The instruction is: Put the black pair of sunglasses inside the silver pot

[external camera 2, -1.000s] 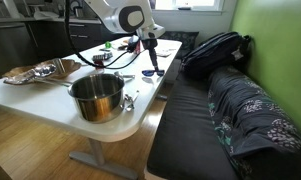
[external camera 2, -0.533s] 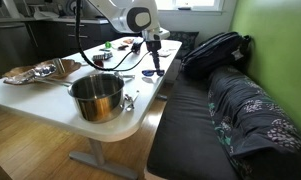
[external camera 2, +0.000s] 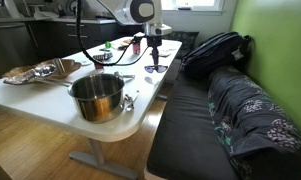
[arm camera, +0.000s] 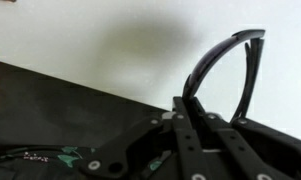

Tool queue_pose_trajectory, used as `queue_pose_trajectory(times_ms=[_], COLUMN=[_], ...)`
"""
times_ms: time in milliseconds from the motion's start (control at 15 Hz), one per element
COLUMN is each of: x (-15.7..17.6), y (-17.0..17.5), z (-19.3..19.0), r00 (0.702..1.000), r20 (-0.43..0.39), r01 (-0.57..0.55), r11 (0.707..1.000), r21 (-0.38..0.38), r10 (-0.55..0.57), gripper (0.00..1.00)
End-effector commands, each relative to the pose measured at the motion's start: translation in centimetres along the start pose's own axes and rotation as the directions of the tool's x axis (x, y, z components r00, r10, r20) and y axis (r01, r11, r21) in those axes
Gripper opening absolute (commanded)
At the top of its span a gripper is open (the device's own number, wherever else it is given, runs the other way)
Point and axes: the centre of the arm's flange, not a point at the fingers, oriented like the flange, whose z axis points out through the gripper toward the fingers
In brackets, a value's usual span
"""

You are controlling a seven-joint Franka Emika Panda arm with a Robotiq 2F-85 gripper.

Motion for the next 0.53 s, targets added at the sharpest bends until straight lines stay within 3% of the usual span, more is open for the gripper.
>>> queue_pose_trajectory(times_ms=[0, 267, 467], x=[0.2, -2.8, -5.1], y=[1.1, 4.0, 5.5], z=[-4.8, -11.5, -14.8], r00=[1.0, 0.995, 0.989], r20=[-0.013, 0.039, 0.06], r01=[0.008, 0.092, 0.139], r11=[1.0, 0.995, 0.989], r21=[0.022, 0.037, -0.052], r10=[-0.008, -0.093, -0.135], gripper=[0.02, 0.02, 0.02])
